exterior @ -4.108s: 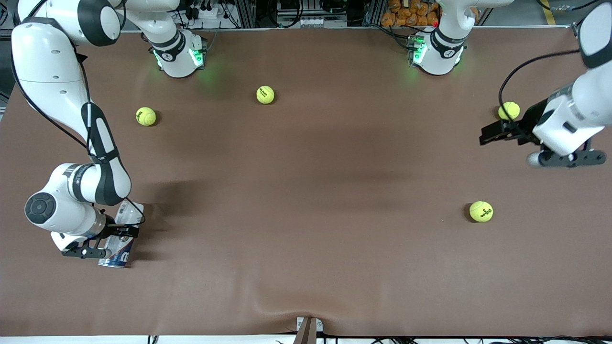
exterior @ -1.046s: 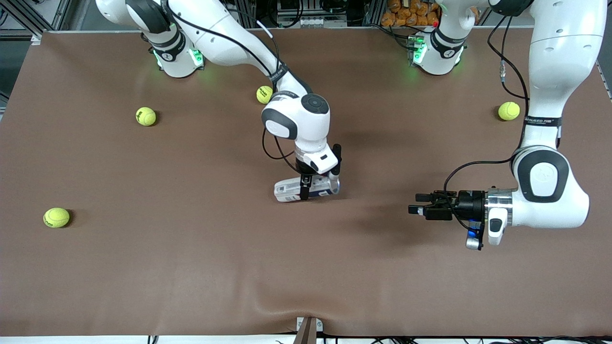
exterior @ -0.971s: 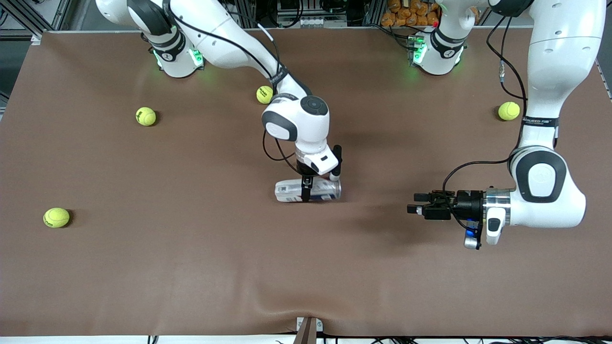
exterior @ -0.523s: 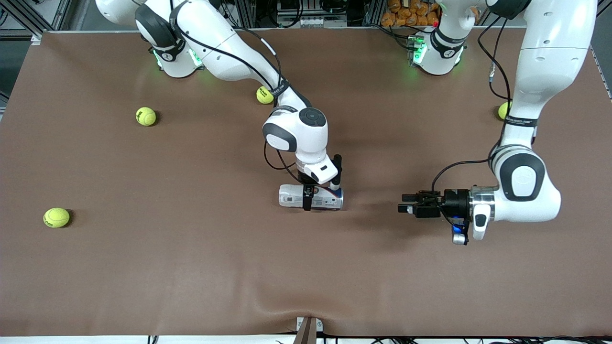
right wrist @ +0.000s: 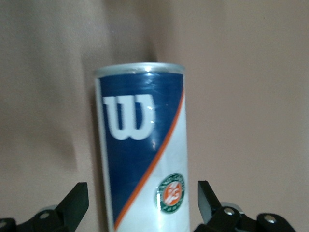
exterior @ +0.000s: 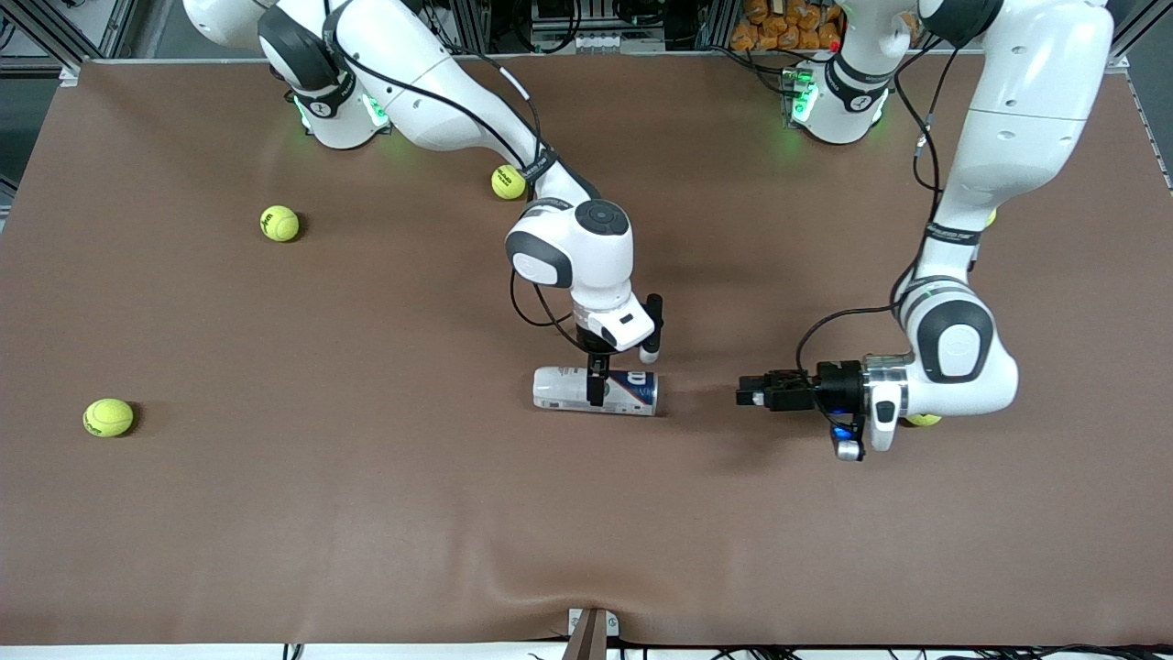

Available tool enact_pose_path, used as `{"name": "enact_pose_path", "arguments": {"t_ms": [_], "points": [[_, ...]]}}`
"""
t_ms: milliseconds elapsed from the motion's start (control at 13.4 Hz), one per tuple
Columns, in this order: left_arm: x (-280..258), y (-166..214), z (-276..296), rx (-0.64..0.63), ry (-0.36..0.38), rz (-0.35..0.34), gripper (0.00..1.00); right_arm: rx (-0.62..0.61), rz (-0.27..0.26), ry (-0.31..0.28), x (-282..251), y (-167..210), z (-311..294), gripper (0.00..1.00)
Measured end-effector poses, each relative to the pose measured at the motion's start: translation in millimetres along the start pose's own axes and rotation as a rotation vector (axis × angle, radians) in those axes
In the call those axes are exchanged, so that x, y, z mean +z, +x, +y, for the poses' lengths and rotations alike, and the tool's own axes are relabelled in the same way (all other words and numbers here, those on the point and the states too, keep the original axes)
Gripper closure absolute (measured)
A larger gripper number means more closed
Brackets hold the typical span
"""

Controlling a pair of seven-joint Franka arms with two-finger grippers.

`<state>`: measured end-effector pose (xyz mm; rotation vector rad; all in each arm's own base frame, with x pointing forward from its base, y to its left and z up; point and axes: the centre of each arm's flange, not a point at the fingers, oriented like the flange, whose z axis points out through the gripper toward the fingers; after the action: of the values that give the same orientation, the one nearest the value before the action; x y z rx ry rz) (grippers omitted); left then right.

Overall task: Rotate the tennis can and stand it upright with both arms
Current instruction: 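Open the right gripper off the can while the left gripper reaches its end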

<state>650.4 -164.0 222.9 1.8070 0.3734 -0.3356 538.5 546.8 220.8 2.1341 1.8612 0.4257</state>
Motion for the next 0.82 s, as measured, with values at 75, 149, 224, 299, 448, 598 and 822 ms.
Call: {"name": "enact_pose_path", "arguments": {"t_ms": [75, 149, 224, 299, 448, 598, 822], "points": [[8.0, 0.2, -5.0, 0.026, -0.008, 0.006, 0.00, 0.028, -0.009, 0.014, -6.2, 2.2, -1.7, 0.00], [14.0, 0.1, -12.4, 0.048, -0.015, 0.011, 0.01, 0.071, -0.013, 0.037, -14.8, 5.0, -3.0, 0.00], [18.1, -0.6, -20.4, 0.064, -0.023, 0.012, 0.01, 0.118, -0.010, 0.073, -24.5, 7.2, -2.5, 0.00], [20.6, -1.4, -27.2, 0.073, -0.029, 0.013, 0.02, 0.162, -0.004, 0.109, -34.5, 8.0, 0.5, 0.00], [24.3, -1.4, -36.4, 0.083, -0.041, 0.016, 0.04, 0.236, 0.004, 0.164, -53.8, 5.7, 11.7, 0.00], [29.4, -0.6, -41.5, 0.100, -0.057, 0.019, 0.05, 0.315, 0.003, 0.212, -70.9, -4.9, 31.7, 0.00], [43.8, 0.3, -54.1, 0.130, -0.079, 0.026, 0.08, 0.445, -0.020, 0.279, -88.6, -37.7, 73.7, 0.00]]}}
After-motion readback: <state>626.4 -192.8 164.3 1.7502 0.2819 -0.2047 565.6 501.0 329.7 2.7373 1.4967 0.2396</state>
